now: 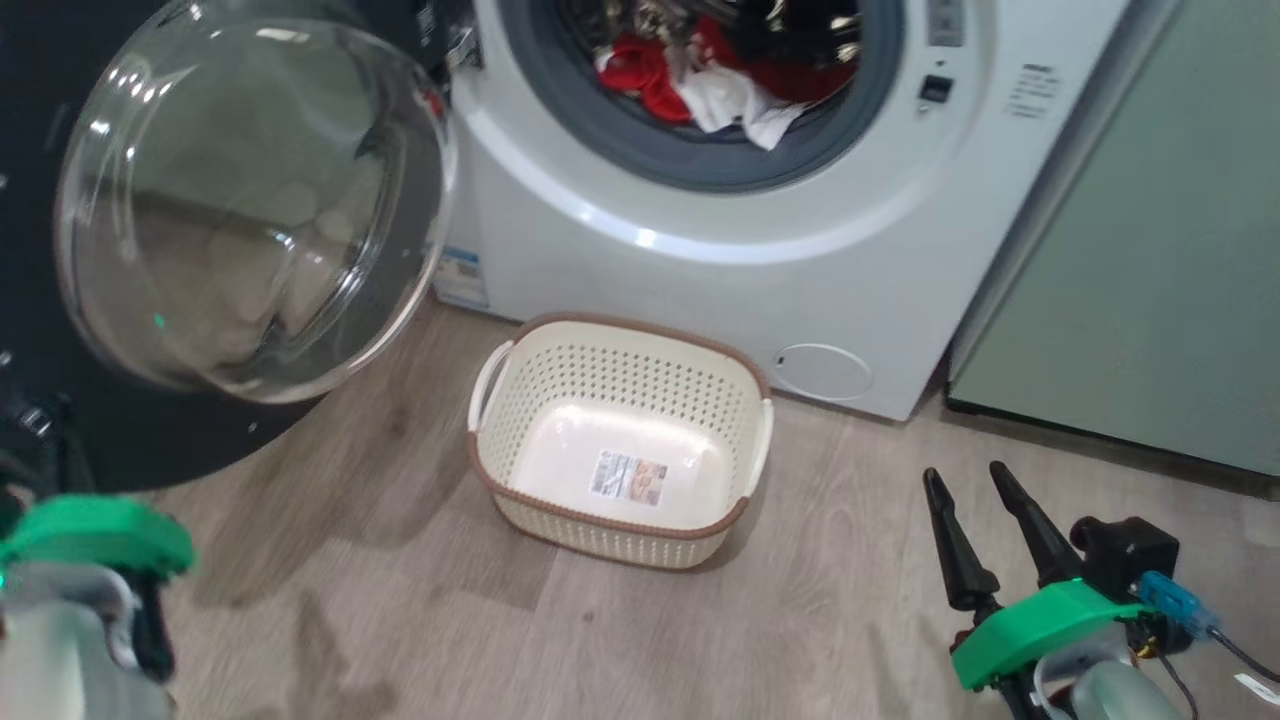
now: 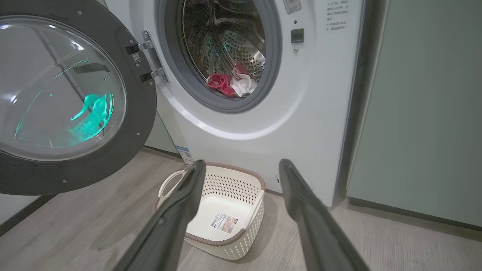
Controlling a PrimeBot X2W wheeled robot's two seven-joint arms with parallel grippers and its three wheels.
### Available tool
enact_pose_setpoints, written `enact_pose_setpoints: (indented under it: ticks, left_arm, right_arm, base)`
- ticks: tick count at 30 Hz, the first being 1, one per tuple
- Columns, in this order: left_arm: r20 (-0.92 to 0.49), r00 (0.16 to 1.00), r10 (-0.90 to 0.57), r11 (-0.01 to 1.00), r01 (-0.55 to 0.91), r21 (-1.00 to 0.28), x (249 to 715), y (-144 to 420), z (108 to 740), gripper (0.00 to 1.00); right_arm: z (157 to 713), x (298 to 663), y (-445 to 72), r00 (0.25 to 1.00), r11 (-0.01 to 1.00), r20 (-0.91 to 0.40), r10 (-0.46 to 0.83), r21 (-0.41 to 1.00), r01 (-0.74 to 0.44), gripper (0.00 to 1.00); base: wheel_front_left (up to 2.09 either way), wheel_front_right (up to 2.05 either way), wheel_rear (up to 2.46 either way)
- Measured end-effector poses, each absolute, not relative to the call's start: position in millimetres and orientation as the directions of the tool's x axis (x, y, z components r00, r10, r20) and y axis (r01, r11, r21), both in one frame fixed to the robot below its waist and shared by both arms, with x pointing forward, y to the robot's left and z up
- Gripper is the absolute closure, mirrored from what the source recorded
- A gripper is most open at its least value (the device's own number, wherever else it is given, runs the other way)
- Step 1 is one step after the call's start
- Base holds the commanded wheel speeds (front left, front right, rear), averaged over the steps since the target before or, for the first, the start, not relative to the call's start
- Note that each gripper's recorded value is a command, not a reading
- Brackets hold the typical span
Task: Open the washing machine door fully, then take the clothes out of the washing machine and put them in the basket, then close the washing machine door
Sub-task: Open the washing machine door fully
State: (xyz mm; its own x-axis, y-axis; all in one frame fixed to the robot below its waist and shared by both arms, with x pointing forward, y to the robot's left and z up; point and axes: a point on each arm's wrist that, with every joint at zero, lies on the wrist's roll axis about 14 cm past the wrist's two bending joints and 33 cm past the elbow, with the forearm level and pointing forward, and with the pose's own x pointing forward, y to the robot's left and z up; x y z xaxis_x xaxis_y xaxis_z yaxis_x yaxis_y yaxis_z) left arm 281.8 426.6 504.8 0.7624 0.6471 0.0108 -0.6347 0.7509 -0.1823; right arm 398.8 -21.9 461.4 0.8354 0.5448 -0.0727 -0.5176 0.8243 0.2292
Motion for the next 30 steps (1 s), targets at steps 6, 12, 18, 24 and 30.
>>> enact_pose_setpoints:
  ticks: [6,12,18,24,30]
  left_arm:
    - [0.001,0.841,0.541,0.825,-0.531,-0.196,290.9,377.4,489.1,0.57]
    - [-0.021,0.925,0.380,0.909,-0.377,-0.176,308.0,319.0,475.1,0.00]
    - [-0.010,0.968,0.251,0.944,-0.247,-0.221,333.3,274.3,477.1,0.00]
    - [-0.007,0.992,0.129,0.966,-0.128,-0.224,357.8,235.4,478.6,0.00]
    - [0.003,0.998,0.057,0.973,-0.055,-0.225,378.2,212.1,482.5,0.00]
  right_arm:
    - [478.0,394.3,-39.7,0.872,0.852,-0.027,0.488,0.232,-0.470,0.00]
    - [490.3,389.0,-72.4,0.917,0.890,0.011,0.399,0.234,-0.390,0.00]
    - [495.0,383.0,-100.7,0.947,0.918,0.029,0.320,0.239,-0.318,0.00]
    - [486.2,370.6,-128.5,0.970,0.941,0.007,0.243,0.242,-0.238,0.00]
    - [484.9,365.0,-148.1,0.982,0.954,0.004,0.187,0.239,-0.183,0.00]
  base:
    - [0.00,0.00,0.00]
    - [0.00,0.00,0.00]
    - [0.00,0.00,0.00]
    - [0.00,0.00,0.00]
    - [0.00,0.00,0.00]
